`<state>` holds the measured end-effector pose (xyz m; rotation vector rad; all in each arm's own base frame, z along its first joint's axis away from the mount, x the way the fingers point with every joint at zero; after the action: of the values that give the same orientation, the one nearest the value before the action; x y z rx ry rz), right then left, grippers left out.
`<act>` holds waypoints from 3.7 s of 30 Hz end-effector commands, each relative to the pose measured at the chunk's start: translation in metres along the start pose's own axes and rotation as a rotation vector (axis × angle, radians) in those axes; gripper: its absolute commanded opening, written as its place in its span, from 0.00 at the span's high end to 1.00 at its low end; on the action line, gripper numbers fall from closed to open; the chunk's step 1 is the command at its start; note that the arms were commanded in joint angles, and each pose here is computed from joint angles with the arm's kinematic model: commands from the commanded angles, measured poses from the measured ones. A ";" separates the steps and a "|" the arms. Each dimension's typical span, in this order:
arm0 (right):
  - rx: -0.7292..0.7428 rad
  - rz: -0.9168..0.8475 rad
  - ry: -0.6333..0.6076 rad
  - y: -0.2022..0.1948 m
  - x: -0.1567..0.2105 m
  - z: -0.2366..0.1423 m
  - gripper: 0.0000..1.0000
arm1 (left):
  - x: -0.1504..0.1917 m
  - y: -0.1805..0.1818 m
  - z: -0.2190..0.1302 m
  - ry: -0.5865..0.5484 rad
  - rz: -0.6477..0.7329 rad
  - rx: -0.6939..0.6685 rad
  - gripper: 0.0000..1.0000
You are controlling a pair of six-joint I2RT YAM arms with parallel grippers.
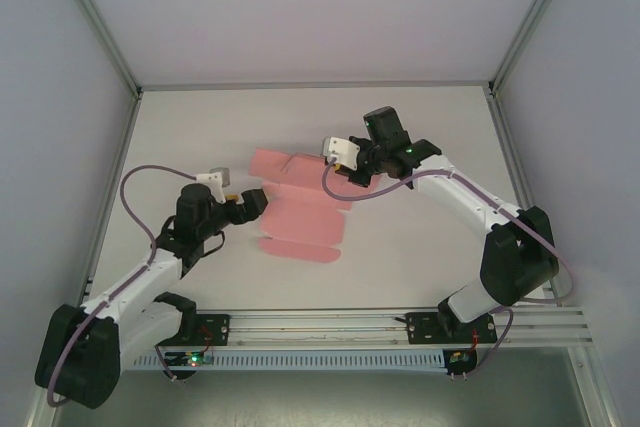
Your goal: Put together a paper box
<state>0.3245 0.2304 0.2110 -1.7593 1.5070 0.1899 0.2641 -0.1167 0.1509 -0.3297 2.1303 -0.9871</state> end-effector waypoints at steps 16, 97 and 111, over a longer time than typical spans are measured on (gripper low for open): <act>-0.036 0.040 -0.095 -0.005 -0.012 -0.006 1.00 | -0.014 -0.034 0.029 0.079 0.056 0.178 0.40; 0.124 -0.060 0.255 0.020 0.007 0.046 1.00 | 0.051 -0.066 0.096 0.084 0.498 -0.412 0.66; 0.175 -0.164 0.265 0.019 0.005 0.049 1.00 | 0.006 -0.059 -0.028 -0.086 0.367 -0.446 0.00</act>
<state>0.3267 0.2535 0.1667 -1.7905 1.5535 -0.2121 0.2474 -0.1747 0.2035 -0.0830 2.2085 -0.3648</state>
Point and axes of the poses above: each hand's point on the last joint's axis, 136 mm out from that joint toward the fingers, its own z axis out along the fingers, its own y axis along the line the jaws close on, x = y × z, the point moved 4 cm from there along -z, back along the fingers, and after that the axes turned 12 degrees about -z, right-handed, at the moved point
